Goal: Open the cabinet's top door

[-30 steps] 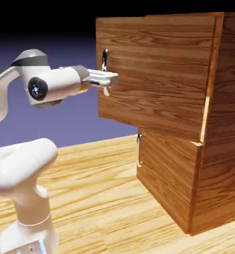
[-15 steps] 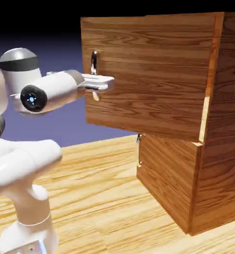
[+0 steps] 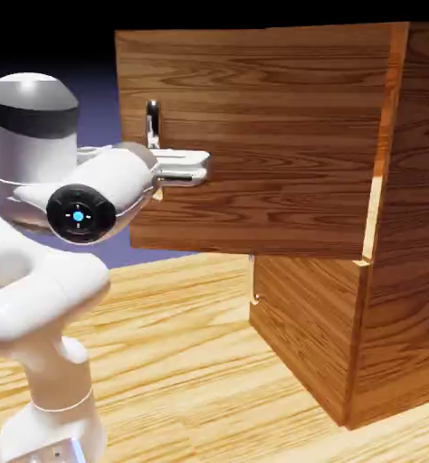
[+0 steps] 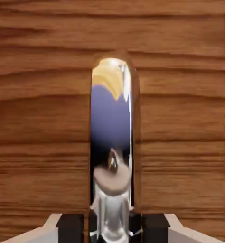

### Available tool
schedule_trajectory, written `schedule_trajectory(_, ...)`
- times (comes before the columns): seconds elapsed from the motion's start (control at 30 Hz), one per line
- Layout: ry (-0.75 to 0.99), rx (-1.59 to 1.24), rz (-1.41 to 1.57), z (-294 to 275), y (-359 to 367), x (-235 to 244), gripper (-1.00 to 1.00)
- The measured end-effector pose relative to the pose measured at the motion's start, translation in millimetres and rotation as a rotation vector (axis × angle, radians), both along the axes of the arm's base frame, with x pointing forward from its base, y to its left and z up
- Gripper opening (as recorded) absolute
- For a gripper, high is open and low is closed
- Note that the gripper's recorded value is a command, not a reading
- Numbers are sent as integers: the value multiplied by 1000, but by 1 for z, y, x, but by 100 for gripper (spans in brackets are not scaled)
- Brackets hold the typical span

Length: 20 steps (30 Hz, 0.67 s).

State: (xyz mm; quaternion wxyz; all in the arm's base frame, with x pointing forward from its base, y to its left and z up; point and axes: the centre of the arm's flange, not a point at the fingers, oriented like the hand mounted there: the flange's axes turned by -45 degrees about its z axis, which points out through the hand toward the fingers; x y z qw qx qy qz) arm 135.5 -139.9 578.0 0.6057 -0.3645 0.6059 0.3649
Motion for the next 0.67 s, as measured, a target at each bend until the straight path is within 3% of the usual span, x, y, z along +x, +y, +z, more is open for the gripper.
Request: schedule_trajectory(0.67,0,0,435,0,-164,20,-100)
